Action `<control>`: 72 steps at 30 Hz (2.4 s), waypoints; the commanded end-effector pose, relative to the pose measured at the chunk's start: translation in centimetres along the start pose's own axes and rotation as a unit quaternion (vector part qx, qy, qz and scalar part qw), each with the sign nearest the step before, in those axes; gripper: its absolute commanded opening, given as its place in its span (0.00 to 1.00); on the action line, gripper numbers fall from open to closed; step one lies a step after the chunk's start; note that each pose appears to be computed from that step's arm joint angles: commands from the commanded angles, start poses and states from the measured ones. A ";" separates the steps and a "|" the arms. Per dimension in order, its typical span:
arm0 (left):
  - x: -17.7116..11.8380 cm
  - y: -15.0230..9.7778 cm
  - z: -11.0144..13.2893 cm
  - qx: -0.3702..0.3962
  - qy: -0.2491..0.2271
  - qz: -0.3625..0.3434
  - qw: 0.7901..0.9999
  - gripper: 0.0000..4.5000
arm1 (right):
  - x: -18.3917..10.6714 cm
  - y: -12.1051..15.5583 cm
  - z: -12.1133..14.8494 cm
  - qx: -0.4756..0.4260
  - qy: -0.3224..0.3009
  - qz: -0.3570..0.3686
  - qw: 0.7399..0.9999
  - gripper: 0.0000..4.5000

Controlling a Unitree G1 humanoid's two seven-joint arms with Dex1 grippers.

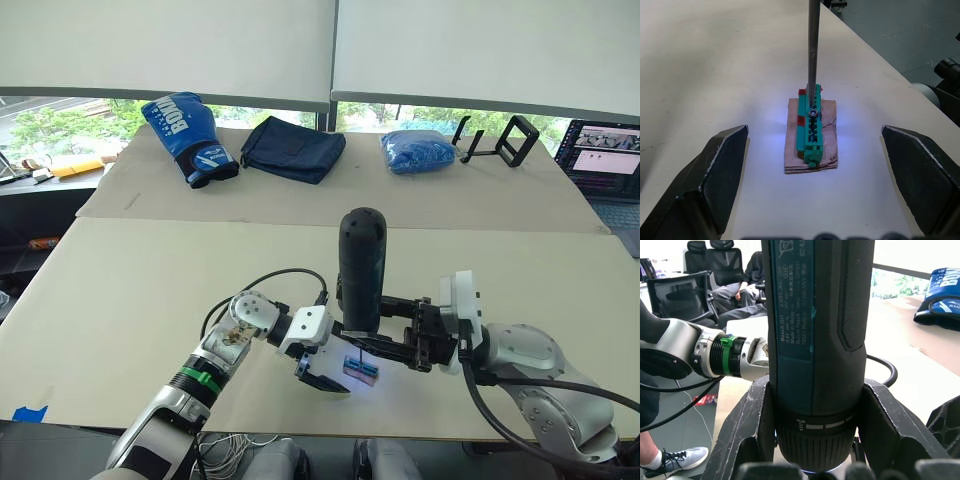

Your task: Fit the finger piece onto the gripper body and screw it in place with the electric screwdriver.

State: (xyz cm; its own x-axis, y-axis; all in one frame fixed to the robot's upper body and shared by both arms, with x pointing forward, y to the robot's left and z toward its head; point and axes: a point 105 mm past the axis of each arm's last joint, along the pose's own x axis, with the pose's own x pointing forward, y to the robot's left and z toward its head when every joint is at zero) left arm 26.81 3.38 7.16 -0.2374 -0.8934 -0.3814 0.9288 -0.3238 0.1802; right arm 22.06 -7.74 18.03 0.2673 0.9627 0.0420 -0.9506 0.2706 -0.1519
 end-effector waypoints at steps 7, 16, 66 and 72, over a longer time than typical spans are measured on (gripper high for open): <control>0.0 0.5 1.3 0.023 -0.014 0.002 1.000 1.00 | 0.3 0.4 1.2 -0.031 -0.022 0.008 0.999 0.42; 0.0 0.5 1.4 0.024 -0.013 0.003 1.000 1.00 | 0.3 0.5 1.0 -0.027 -0.020 0.012 0.999 0.42; -2.0 0.8 2.2 0.013 -0.029 0.055 0.998 1.00 | 0.8 1.0 4.4 -0.024 -0.053 0.028 0.998 0.42; -3.9 0.9 2.0 -0.008 -0.029 0.107 0.994 1.00 | 1.5 0.6 7.2 -0.017 -0.070 0.046 0.996 0.42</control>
State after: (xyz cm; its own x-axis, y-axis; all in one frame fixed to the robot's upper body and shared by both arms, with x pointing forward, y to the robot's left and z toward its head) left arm 27.57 5.61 9.32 -0.0934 -0.9426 -0.3207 0.9650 -0.1650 0.2038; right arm 21.53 -6.16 23.52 0.1847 0.9745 0.1271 -0.9664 0.2036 -0.1567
